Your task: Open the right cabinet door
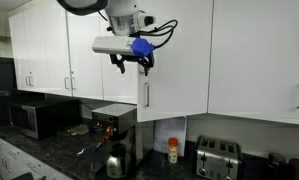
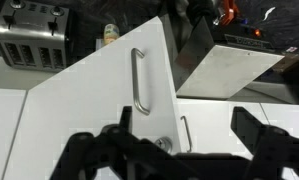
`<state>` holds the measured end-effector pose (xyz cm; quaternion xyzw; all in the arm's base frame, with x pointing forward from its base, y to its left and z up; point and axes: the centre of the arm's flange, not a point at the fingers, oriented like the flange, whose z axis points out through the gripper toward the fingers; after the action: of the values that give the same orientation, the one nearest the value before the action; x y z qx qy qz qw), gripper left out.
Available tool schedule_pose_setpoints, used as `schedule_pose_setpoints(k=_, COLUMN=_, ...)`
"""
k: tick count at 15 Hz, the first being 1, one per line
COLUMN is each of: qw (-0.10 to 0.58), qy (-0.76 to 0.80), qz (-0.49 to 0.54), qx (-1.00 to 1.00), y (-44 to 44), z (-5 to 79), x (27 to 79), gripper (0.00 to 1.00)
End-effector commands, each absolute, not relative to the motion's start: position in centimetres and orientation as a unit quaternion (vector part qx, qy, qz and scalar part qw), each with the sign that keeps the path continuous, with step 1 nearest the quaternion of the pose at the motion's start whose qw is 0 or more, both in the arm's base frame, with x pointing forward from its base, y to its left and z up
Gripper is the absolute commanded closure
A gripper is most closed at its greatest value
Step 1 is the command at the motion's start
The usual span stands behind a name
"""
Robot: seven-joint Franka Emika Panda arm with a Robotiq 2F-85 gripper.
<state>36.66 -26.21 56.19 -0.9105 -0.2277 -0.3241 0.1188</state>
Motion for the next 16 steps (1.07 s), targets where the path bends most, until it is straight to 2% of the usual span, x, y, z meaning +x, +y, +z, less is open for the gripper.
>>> schedule_pose_setpoints(k=1, qw=0.131, qy=-0.234, qz=-0.283, qx=-0.921, y=-24.3, z=57.5, x=36.7, gripper=0.0)
schedule_pose_setpoints(k=10, qw=0.08, qy=-0.203, qz=-0.209, qx=-0.953, y=-18.6, z=58.8, x=38.5, gripper=0.0)
schedule_pose_setpoints(k=16, qw=-0.047, qy=-0.116, qz=-0.251, qx=-0.96, y=-15.0, z=59.9, x=40.5, gripper=0.0)
